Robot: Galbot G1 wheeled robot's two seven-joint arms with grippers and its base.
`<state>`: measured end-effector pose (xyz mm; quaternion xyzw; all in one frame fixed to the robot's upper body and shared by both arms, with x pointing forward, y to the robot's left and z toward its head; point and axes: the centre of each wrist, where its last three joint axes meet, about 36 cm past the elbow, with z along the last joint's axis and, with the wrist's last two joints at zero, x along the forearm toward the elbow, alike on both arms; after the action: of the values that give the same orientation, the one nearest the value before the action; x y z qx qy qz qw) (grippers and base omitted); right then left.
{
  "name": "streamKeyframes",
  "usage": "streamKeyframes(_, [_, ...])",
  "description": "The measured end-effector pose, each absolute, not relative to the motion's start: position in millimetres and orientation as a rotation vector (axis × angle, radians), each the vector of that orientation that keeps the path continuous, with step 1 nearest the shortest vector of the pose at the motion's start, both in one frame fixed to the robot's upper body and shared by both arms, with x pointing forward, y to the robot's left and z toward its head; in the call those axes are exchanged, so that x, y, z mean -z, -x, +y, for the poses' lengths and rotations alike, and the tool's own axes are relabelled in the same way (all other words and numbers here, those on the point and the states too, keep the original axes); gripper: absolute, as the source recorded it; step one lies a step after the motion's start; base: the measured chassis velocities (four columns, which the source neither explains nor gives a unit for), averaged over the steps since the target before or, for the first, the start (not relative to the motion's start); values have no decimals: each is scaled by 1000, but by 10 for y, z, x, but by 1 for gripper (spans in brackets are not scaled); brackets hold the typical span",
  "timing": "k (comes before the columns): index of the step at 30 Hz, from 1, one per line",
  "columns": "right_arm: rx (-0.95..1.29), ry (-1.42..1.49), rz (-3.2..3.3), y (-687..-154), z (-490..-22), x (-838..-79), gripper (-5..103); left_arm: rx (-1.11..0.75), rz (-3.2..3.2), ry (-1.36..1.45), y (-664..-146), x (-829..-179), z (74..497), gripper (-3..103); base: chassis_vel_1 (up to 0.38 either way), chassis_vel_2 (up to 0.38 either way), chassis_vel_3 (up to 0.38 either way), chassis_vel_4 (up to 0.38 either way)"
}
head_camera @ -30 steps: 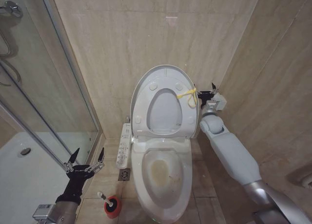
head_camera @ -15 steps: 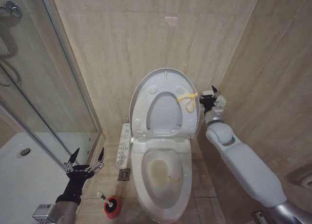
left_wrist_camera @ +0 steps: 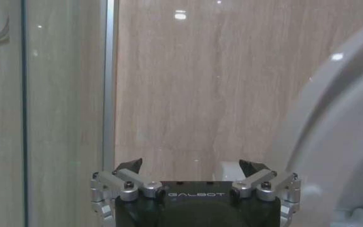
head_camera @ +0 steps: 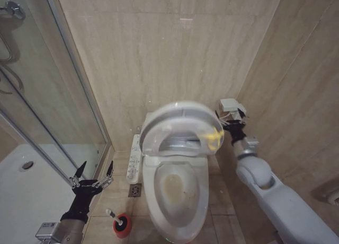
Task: Open the toilet lid, clean the toilet bowl with a toilet brush, close the toilet lid, and flush.
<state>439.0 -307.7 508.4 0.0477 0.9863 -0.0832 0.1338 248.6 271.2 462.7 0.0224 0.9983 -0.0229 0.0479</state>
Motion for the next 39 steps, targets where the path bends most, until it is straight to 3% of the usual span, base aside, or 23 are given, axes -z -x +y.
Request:
streamKeyframes(12, [192,-242,2902,-4006,-2920,-5013,100,70,3044,-69,-2486,-4627,2712,100,0,0,0,0])
streamKeyframes(25, [264,-420,2840,-4306,-3224,-4603,100,70,3044,-69,-2486,-4627,2712,100,0,0,0,0])
streamKeyframes(39, [302,-335,2951,-4176,-3237,-4393,100,70,3044,-69,-2486,-4627,2712,100,0,0,0,0])
